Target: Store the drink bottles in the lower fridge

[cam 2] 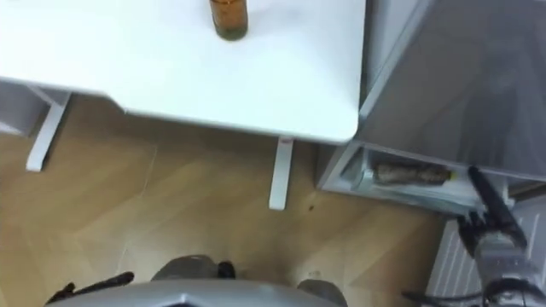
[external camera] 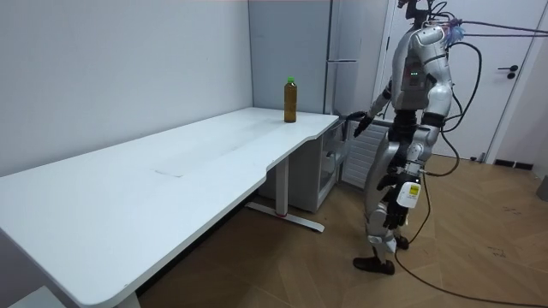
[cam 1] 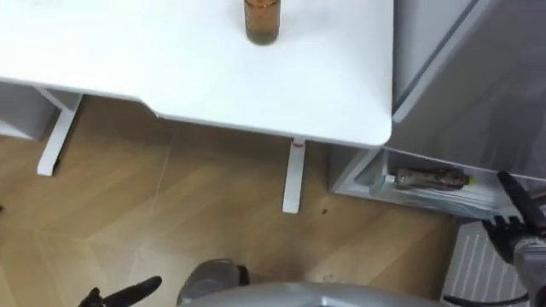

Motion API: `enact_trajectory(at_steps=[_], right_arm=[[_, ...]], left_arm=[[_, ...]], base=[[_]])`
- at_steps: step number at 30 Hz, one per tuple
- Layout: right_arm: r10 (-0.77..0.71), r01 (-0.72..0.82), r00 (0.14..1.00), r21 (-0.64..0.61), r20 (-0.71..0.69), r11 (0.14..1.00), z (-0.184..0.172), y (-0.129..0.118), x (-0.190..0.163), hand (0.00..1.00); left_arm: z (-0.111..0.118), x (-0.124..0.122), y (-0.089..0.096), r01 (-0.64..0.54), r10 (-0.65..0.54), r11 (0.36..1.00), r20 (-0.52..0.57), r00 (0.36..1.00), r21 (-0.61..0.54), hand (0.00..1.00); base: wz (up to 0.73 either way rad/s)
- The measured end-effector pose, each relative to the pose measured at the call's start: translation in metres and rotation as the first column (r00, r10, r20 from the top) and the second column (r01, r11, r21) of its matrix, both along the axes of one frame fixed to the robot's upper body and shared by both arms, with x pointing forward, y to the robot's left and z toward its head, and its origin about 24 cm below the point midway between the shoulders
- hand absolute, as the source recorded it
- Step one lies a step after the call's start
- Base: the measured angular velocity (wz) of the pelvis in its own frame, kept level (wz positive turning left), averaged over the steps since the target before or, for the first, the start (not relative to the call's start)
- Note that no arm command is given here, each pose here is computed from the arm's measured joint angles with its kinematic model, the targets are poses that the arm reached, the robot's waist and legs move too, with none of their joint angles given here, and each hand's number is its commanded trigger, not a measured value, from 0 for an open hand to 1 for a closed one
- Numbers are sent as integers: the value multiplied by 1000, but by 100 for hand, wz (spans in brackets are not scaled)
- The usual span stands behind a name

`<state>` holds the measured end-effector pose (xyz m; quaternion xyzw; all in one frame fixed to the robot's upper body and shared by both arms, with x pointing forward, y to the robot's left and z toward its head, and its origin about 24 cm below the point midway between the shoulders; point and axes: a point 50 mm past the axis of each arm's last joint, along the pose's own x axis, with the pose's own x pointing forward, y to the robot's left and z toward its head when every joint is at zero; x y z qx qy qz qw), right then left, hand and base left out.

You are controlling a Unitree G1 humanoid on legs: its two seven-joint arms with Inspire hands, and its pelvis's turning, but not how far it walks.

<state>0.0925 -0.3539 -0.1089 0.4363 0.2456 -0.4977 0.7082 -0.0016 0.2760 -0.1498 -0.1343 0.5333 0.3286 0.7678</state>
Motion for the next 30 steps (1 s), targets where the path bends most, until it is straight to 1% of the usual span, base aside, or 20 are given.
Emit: enact_trajectory(at_steps=[2,6,9,13,16,19,21,22,23,24,25,27,28,30], right_arm=[[1,-1,1000,25,-18,1000,-8,10,-19,0],[8,-1,995,68,-101,998,-23,28,-58,0],[30,-14,987,96,-157,995,-31,40,-77,0],[65,-35,974,144,-215,989,-41,58,-91,0],[107,-68,964,162,-244,984,-44,67,-96,0],[206,-158,933,178,-296,971,-48,76,-104,0],[374,-321,843,196,-387,926,-49,79,-108,0],[408,-354,816,204,-409,913,-50,80,-109,0],[467,-412,761,220,-451,884,-50,82,-112,0],[508,-453,709,235,-490,860,-51,83,-115,0],[523,-469,686,242,-506,850,-52,84,-117,0],[600,-557,581,269,-550,786,-53,86,-115,0],[617,-577,556,276,-557,769,-53,87,-115,0],[666,-640,481,291,-570,712,-54,90,-112,0]], left_arm=[[-1,-1,-4,-22,22,1000,8,1000,-12,0],[-1,0,-7,-5,5,1000,19,1000,-15,0],[-1,-1,-8,-10,10,1000,22,1000,-14,0],[-1,-4,-9,1,-1,1000,6,1000,2,0],[-3,-7,-15,-6,6,1000,1,1000,-9,0],[-3,-11,-15,-27,27,1000,-3,1000,-8,0],[-4,-13,-17,-42,42,999,-20,999,1,0],[-4,-14,-17,-48,48,999,-26,998,4,0],[-4,-17,-18,-56,56,998,-41,998,10,0],[-5,-20,-18,-66,67,998,-58,996,15,0],[-6,-22,-18,-72,72,997,-69,995,15,0],[-7,-23,-21,-80,81,997,-93,992,14,0],[-8,-26,-21,-86,87,996,-104,991,14,0],[-10,-19,-23,-100,100,995,-106,989,5,0]], base=[[-3],[-3],[-4],[8],[16],[16],[2],[4],[7],[7],[3],[6],[6],[0]])
